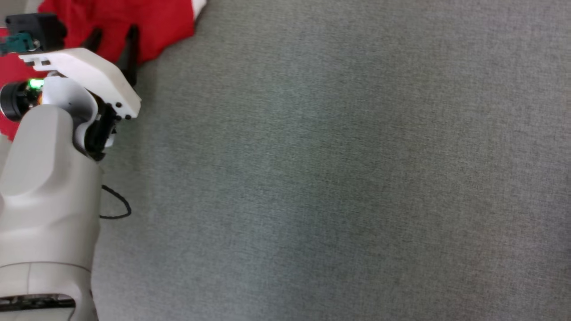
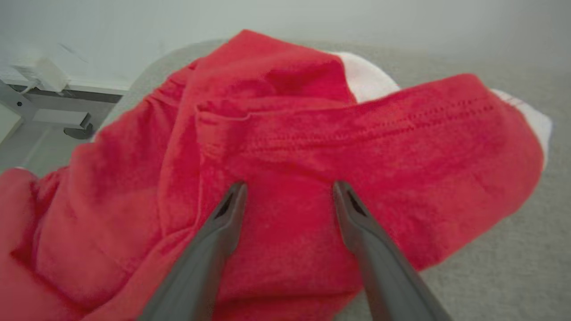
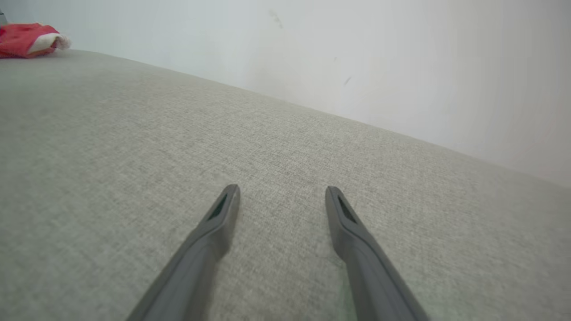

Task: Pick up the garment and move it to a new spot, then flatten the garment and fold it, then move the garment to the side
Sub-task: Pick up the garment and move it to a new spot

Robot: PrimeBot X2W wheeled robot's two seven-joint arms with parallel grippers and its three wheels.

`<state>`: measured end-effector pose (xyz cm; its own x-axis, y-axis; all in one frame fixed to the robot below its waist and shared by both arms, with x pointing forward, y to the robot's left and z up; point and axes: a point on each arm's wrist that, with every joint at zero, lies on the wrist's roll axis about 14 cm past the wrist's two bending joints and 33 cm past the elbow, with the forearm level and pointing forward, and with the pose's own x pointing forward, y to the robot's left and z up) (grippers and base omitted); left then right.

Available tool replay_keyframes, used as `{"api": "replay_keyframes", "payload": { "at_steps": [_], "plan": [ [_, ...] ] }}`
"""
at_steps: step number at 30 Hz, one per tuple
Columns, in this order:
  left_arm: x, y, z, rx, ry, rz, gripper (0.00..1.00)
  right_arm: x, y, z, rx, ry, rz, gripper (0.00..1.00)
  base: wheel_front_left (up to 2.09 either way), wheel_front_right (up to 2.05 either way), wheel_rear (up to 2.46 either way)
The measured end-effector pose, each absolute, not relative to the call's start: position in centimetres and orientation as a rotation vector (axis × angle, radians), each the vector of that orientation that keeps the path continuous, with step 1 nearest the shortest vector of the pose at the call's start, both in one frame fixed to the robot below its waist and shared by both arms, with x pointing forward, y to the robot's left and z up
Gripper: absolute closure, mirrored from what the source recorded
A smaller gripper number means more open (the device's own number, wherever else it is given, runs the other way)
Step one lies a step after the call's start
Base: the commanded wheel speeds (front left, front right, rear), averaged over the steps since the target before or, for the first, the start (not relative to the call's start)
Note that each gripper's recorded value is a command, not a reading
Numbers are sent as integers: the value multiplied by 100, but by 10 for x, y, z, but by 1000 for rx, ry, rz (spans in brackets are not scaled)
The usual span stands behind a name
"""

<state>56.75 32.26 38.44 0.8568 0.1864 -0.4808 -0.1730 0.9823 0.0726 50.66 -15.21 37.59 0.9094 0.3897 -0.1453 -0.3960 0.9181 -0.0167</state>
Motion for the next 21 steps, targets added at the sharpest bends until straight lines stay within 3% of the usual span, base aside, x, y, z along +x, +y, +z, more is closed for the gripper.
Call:
{"api": "replay_keyframes", "payload": {
  "at_steps": [5,6,7,13,21],
  "plan": [
    [575,316,357,12,599,190,0,504,-170,378,-67,144,362,0,0,0,0],
    [576,315,355,8,611,189,54,503,-173,379,-71,144,355,0,0,0,0],
    [577,312,354,7,619,184,100,503,-176,381,-74,145,348,0,0,0,0],
    [578,299,370,-12,596,143,100,494,-183,384,-73,161,318,0,0,0,0],
    [594,282,458,23,362,73,100,470,-168,397,-15,165,311,0,0,0,0]
  ]
}}
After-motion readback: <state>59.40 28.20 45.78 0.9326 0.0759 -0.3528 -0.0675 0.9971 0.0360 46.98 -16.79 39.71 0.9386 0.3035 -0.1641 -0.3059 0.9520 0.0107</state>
